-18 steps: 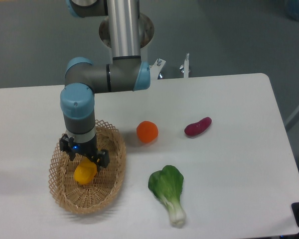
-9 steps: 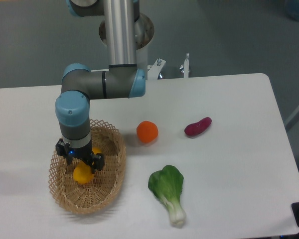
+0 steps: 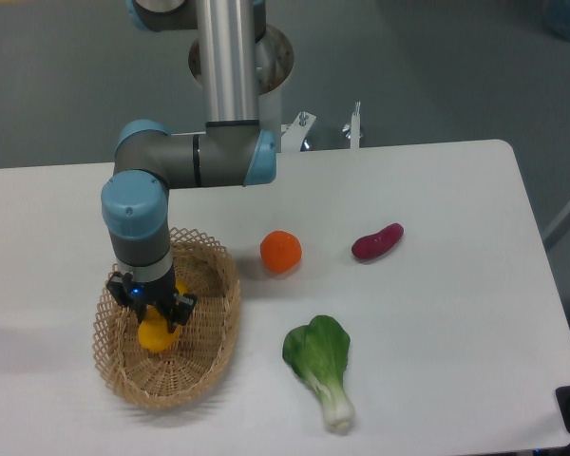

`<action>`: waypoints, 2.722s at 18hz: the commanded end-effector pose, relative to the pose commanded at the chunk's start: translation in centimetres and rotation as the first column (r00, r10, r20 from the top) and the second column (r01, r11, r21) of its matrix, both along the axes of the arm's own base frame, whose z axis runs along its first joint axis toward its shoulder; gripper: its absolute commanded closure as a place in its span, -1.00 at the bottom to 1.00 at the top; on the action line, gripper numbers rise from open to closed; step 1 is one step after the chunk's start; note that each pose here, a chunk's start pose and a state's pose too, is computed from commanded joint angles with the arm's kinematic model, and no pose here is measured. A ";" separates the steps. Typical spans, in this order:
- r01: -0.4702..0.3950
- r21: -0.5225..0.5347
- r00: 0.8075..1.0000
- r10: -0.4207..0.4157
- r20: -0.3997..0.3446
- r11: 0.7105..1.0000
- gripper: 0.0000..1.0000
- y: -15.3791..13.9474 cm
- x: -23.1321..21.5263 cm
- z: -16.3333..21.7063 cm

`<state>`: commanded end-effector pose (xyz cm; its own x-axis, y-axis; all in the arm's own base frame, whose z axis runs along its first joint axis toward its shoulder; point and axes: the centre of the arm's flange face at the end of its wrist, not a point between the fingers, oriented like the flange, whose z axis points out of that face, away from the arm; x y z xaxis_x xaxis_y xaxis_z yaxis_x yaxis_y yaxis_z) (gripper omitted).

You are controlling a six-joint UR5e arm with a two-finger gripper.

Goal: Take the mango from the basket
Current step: 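Lift the yellow mango out of the basket and carry it away, then carry the held mango past the sweet potato and hold it there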

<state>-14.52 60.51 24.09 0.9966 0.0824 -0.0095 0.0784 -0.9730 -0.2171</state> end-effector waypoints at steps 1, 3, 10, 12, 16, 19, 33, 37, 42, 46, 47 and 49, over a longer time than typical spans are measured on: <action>0.001 0.001 1.000 -0.001 -0.002 1.000 0.21 -0.1 -0.2 0.1; 0.000 0.026 1.000 0.001 -0.020 1.000 0.21 -0.4 -1.5 1.7; -0.104 0.152 0.988 0.119 -0.096 0.983 0.20 -3.9 -11.6 10.4; -0.074 0.163 0.990 0.093 -0.111 0.984 0.20 -5.2 -14.3 11.0; -0.001 0.163 0.990 0.023 -0.138 0.987 0.20 -10.4 -20.1 12.5; 0.081 0.109 0.986 -0.064 -0.152 0.991 0.20 -13.8 -23.7 13.2; 0.231 0.004 0.952 -0.225 -0.205 0.973 0.20 -22.2 -32.7 12.0; 0.231 0.003 0.954 -0.226 -0.198 0.973 0.20 -22.1 -32.9 11.4; 0.227 0.004 0.954 -0.221 -0.203 0.974 0.20 -22.4 -32.9 11.7; 0.228 0.004 0.954 -0.223 -0.199 0.974 0.20 -22.3 -32.8 11.5; 0.228 0.004 0.954 -0.223 -0.199 0.974 0.20 -22.3 -32.8 11.5; 0.227 0.004 0.955 -0.222 -0.199 0.974 0.20 -22.4 -32.8 11.6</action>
